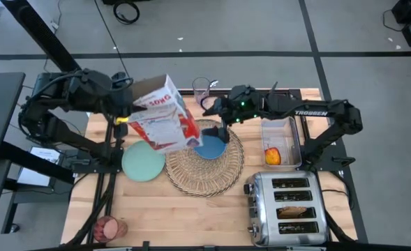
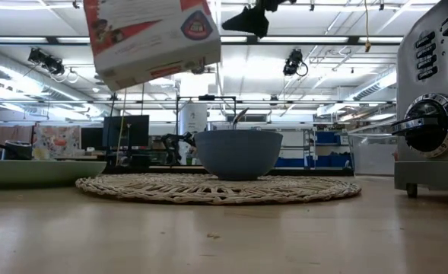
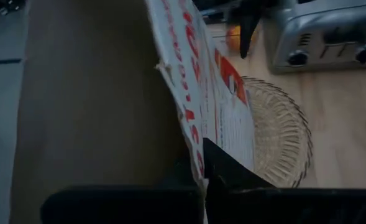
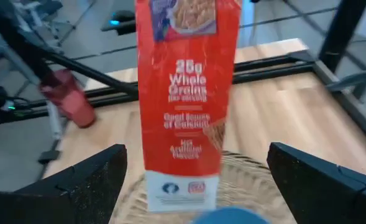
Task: Arrange a breakfast setting
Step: Pour the cereal into the bowl
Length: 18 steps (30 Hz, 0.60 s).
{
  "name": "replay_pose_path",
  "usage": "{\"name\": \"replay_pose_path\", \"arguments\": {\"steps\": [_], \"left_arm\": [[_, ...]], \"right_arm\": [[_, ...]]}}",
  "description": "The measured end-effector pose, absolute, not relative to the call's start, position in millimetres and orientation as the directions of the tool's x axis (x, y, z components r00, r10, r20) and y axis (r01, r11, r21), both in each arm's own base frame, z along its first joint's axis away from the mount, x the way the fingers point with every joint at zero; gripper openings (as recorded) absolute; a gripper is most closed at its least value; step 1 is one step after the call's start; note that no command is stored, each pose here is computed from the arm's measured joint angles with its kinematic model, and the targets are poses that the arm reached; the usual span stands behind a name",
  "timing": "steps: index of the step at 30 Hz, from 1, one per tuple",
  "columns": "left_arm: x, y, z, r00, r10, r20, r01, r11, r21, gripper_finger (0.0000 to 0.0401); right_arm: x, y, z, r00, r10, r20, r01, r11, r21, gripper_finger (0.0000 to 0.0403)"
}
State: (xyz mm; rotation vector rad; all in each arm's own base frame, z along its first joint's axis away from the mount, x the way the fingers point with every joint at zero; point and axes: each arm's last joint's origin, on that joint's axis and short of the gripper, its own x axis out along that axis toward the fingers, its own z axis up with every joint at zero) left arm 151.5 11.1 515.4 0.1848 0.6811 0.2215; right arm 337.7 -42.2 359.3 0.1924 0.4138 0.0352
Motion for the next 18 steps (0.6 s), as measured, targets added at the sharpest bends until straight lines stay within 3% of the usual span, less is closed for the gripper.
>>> {"name": "replay_pose_path", "arguments": {"steps": [5, 12, 18], "left_arm": [[155, 4, 519, 0.793, 0.237, -0.561, -0.106, 0.961, 0.255, 0.0001], [156, 2, 522, 0.817, 0.223, -0.531, -0.092, 0.960, 0.263, 0.0001], [156, 1, 524, 0.826, 0.219, -0.520, -0.091, 0.961, 0.260, 0.0001]], "right_arm": [[346, -26, 352, 0.911, 0.075, -0.407, 0.001, 0.983, 0.184, 0.0390], [359, -28, 345, 0.917, -0.097, -0.387, 0.154, 0.981, 0.119, 0.0390], [354, -29, 352, 0.921, -0.115, -0.372, 0.162, 0.982, 0.097, 0.0389]]}}
